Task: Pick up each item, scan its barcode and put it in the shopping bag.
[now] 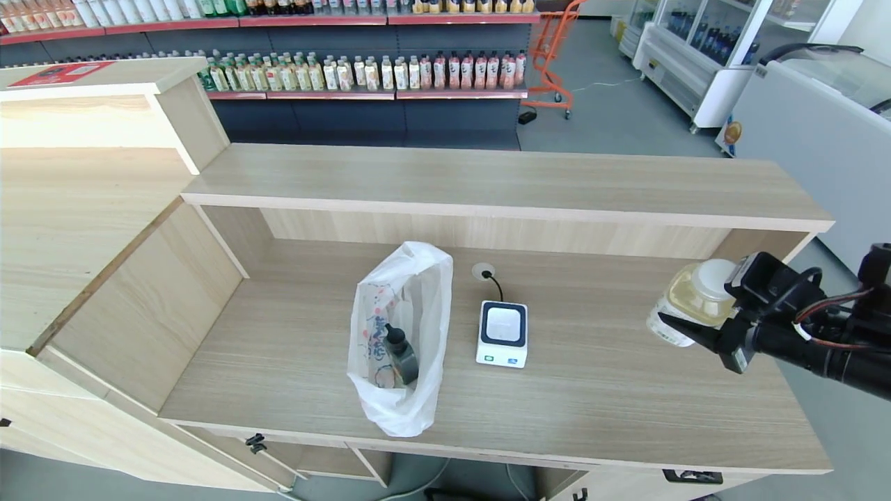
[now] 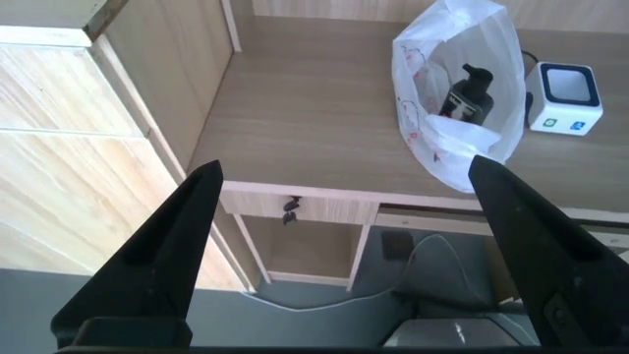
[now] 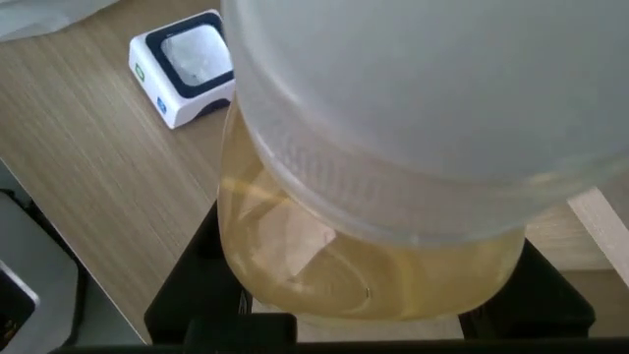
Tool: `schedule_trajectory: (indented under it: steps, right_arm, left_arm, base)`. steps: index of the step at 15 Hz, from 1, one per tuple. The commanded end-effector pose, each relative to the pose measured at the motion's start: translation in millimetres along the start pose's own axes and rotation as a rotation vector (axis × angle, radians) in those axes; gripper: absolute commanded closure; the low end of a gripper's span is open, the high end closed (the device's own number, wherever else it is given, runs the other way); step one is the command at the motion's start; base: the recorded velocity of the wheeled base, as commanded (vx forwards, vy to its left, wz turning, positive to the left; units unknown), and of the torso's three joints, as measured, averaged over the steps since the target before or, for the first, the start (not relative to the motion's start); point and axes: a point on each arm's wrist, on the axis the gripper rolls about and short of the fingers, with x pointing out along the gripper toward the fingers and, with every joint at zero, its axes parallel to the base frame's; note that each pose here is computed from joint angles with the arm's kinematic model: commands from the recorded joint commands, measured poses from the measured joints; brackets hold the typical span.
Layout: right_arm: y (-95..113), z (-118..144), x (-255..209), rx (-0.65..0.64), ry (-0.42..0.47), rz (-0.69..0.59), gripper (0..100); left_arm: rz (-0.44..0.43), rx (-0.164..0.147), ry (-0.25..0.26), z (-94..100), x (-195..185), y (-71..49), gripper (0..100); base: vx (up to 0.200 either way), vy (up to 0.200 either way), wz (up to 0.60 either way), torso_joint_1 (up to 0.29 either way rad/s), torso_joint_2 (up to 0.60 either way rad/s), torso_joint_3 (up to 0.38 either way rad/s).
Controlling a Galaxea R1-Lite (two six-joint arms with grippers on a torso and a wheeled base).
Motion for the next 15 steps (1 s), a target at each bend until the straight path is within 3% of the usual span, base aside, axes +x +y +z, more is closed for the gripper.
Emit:
schedule_trajectory:
  steps: [1,3,6,15]
  right_arm:
    - [2.8,-3.4,3.9,0.006,0.007,0.018,100]
    - [5.1,-5.3,8.1,0.011,-0.005,0.047,100]
    - [8.5,-11.9,17.6,0.017,-0.023,0.084,100]
    - [32.0,-21.8,76.9,-0.076,-0.302,0.276,100]
  left_arm:
    - [0.000,0.000,0.000,0.0,0.0,0.0,0]
    - [0.000,0.000,0.000,0.0,0.0,0.0,0]
    - [0.000,-0.002,0.000,0.0,0.0,0.0,0]
    - [0.000,-0.003,0.000,0.0,0.0,0.0,0]
  base:
    - [0.200,0.000,0.00,0.002,0.01,0.007]
    - [0.200,0.000,0.00,-0.015,0.00,0.000]
    - [0.000,0.000,0.00,0.000,0.00,0.000]
    - [0.000,0.000,0.00,0.000,0.00,0.000]
